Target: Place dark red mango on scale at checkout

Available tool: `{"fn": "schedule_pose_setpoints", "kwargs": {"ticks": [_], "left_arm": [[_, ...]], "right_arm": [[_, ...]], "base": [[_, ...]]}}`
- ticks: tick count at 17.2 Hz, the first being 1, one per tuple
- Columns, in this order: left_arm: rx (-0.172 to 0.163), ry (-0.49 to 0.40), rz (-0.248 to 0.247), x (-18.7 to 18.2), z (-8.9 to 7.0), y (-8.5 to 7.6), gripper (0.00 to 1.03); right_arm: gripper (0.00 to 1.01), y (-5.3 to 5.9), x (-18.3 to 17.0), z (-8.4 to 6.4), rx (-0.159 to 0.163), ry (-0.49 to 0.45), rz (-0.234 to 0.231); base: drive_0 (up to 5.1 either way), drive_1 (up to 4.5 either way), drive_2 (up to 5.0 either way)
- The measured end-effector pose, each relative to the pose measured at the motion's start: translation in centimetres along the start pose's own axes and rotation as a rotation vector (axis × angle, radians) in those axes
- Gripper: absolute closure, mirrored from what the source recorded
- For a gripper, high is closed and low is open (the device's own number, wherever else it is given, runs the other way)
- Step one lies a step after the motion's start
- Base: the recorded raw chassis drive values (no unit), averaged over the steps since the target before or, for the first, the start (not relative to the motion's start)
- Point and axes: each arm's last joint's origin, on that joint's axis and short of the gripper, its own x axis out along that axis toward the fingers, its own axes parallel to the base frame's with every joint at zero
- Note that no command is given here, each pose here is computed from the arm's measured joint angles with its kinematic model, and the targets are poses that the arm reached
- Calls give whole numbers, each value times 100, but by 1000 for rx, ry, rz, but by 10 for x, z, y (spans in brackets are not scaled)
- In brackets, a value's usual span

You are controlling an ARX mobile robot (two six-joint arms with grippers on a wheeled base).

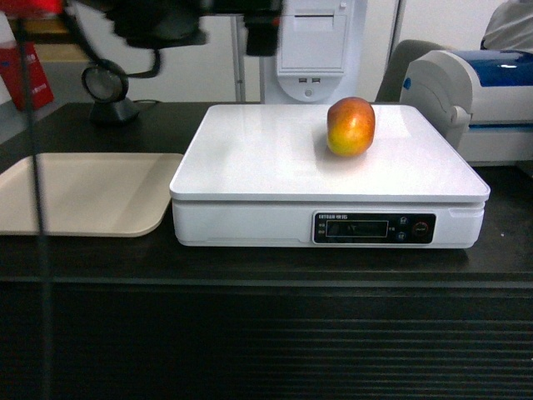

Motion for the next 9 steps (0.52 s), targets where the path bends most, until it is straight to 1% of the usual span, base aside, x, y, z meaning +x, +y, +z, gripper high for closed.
{"fn": "schedule_pose_setpoints", "kwargs": {"ticks": [1,2,4,6,7,8,9], "left_arm": [[-42,12,68,-19,-12,23,5],[-71,11,112,-33,-18,36,5],[-149,-18,208,-68,-28,58,5],[-240,-25,295,-93,-42,70,5],[-286,-31,329,-103,-48,73,5],[-330,-42,364,-116,-53,72,5],[-348,-59,384,-126,-55,68,5]], "right_arm": [[3,0,0,0,0,0,0],[3,0,0,0,0,0,0],[3,0,0,0,0,0,0],[3,0,0,0,0,0,0],[3,0,0,0,0,0,0],[3,0,0,0,0,0,0],[3,0,0,0,0,0,0]], "base": [[0,0,0],[0,0,0],[0,0,0],[0,0,0],[0,0,0],[0,0,0],[0,0,0]]}}
